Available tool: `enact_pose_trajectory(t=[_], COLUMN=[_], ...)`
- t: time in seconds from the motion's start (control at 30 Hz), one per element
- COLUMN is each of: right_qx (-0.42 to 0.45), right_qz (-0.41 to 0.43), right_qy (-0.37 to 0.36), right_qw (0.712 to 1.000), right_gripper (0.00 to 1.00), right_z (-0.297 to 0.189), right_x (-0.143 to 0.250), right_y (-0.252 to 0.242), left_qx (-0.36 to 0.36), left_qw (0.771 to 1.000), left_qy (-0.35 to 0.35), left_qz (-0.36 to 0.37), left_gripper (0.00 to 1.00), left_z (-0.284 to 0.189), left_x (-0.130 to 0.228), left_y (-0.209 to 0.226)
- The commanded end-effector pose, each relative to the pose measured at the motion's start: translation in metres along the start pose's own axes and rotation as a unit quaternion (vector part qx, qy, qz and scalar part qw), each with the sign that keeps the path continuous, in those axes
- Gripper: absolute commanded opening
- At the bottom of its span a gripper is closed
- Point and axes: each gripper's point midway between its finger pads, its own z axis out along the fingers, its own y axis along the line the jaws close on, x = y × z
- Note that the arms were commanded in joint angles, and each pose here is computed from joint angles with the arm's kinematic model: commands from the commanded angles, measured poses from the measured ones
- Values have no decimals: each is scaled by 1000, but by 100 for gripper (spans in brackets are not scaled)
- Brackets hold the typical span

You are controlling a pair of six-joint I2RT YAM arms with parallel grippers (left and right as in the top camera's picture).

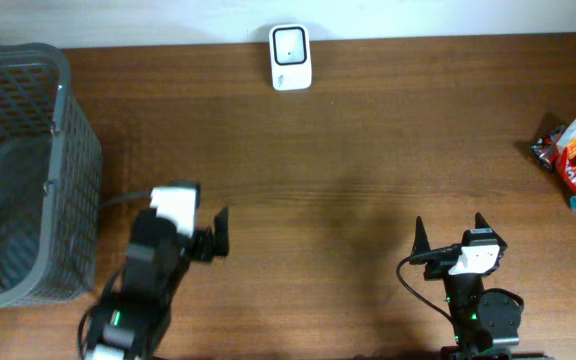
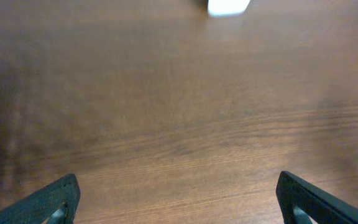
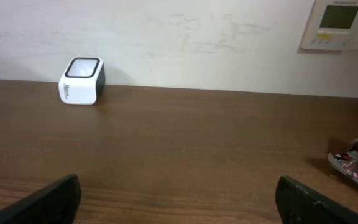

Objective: Scan the item barcode

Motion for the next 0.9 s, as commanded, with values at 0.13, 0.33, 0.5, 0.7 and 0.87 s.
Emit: enact_pose_trajectory(t=[0.13, 0.33, 0.5, 0.7, 0.87], right_qx=[6, 6, 6, 6, 6], right_qz=[-3, -3, -3, -3, -3], right_qy=[3, 4, 3, 4, 4], right_qw=[1000, 1000, 1000, 1000, 1000], right_gripper=[98, 98, 98, 98, 98], right_z=[0, 0, 0, 0, 0], right_x=[4, 4, 4, 4, 4], right_y=[-2, -2, -2, -2, -2], left_qx=[-15, -33, -33, -55, -79], left_qw=[997, 989, 974, 945, 963], left_qy=[-73, -144, -223, -323, -251], left_qz=[3, -20, -26, -8, 53], left_gripper=[99, 99, 99, 99, 99], left_z=[-20, -19, -34, -53, -34], left_x=[58, 64, 38, 3, 32], left_y=[17, 34, 37, 49, 52])
